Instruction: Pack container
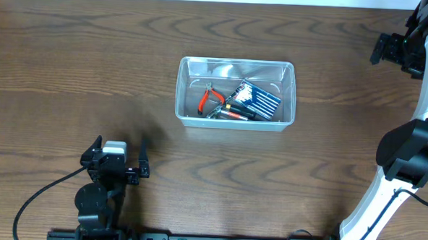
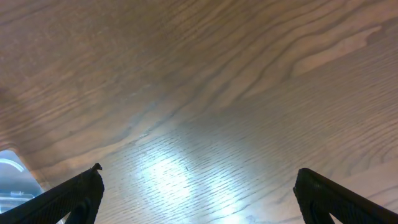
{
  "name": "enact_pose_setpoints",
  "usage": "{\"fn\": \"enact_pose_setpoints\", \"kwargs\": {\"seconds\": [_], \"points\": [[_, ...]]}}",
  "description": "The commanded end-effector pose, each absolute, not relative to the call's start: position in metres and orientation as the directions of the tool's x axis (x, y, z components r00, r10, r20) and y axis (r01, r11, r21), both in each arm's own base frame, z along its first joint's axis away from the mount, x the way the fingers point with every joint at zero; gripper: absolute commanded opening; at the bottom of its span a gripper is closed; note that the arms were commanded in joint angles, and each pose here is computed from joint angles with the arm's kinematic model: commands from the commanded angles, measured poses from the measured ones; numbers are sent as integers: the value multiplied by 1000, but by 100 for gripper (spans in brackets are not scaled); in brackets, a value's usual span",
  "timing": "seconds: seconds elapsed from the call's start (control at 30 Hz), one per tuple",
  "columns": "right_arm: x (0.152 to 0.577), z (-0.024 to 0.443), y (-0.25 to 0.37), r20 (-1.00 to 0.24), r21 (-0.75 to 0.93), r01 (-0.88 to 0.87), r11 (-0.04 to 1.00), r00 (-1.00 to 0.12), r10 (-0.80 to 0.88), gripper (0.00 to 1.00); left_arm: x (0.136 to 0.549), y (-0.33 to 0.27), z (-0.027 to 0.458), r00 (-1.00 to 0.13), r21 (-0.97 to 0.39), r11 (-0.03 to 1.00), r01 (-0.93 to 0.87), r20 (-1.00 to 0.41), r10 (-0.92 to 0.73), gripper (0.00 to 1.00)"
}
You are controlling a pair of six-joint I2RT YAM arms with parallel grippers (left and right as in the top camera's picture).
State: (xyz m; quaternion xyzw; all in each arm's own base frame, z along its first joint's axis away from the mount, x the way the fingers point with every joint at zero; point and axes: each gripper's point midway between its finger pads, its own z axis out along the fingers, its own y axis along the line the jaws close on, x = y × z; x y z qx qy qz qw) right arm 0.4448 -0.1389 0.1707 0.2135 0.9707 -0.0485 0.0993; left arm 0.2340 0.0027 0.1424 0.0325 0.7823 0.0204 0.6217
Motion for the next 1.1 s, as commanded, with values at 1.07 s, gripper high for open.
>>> {"fn": "enact_pose_setpoints", "kwargs": {"seconds": [1.07], "points": [[443,399,-87,-919,109,309,945,-330,214,99,234,5,130,-248,71,997,15,-966,72,98]]}}
